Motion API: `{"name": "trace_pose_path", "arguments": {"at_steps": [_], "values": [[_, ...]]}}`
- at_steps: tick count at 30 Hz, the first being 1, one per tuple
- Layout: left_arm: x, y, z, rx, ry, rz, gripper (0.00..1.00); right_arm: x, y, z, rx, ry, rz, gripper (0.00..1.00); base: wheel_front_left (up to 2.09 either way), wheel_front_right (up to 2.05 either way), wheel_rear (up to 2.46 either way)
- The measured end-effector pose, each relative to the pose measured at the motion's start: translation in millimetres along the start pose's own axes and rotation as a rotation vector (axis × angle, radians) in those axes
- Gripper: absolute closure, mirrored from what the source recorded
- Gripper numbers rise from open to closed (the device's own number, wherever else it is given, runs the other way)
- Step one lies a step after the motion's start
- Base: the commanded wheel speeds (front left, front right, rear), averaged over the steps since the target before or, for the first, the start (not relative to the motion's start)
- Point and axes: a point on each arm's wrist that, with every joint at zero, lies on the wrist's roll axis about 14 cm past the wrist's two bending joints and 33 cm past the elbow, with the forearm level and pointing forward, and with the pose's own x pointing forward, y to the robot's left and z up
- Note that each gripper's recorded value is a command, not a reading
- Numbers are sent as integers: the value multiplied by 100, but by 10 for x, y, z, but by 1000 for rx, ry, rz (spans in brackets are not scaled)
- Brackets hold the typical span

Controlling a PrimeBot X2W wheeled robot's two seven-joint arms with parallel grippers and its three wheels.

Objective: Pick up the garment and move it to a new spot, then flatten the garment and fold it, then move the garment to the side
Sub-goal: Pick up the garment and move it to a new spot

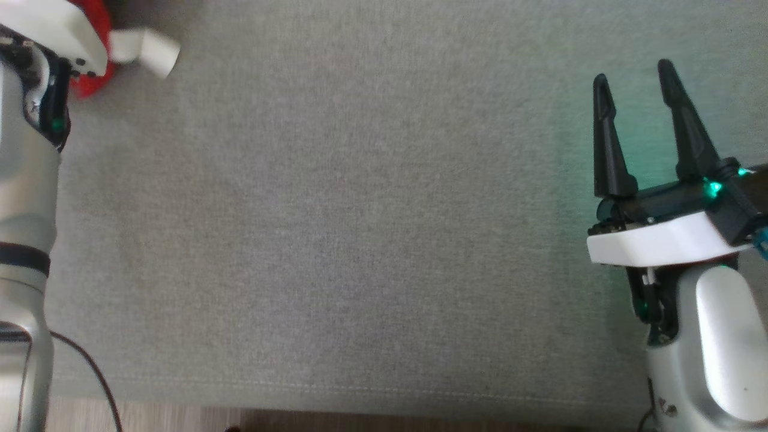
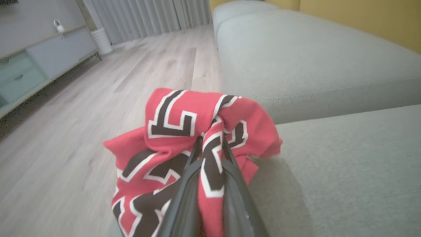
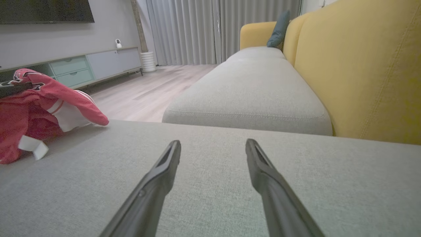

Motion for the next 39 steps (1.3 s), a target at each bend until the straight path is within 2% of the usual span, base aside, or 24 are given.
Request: {"name": "trace_pose_path", "arguments": {"at_steps": [5,8,14,17,18,21,26,34,35,36,37,39], "values": [[-113,-177,666,78,-142,-68,100,-154,-26,300,14,-71,-19,0,0,0,0],[-229,-435,1069,138,-231,-148,100,-325,-87,445,17,-103,-48,0,0,0,0],[-566,-1254,1660,196,-365,-376,100,-819,-381,603,21,-134,-166,0,0,0,0],[-741,-1738,1793,206,-398,-517,100,-1046,-566,696,6,-155,-235,0,0,0,0],[-741,-1738,1793,206,-398,-517,100,-1046,-566,696,6,-155,-235,0,0,0,0],[-946,-2234,1888,202,-430,-666,100,-1251,-730,768,1,-175,-297,0,0,0,0],[-1135,-2862,1646,141,-373,-853,100,-1460,-860,701,11,-161,-356,0,0,0,0],[-1406,-3613,670,-63,-127,-1009,99,-1535,-931,480,30,-109,-390,0,0,0,0],[-1437,-3669,600,-93,-105,-1009,69,-1548,-938,457,32,-104,-394,0,0,0,0],[-1459,-3700,551,-112,-94,-1003,31,-1558,-938,436,35,-98,-396,0,0,0,0],[-1478,-3718,525,-132,-88,-997,0,-1563,-933,422,36,-94,-395,0,0,0,0],[-1496,-3716,505,-161,-84,-974,0,-1550,-889,430,39,-99,-382,0,0,0,0]]}}
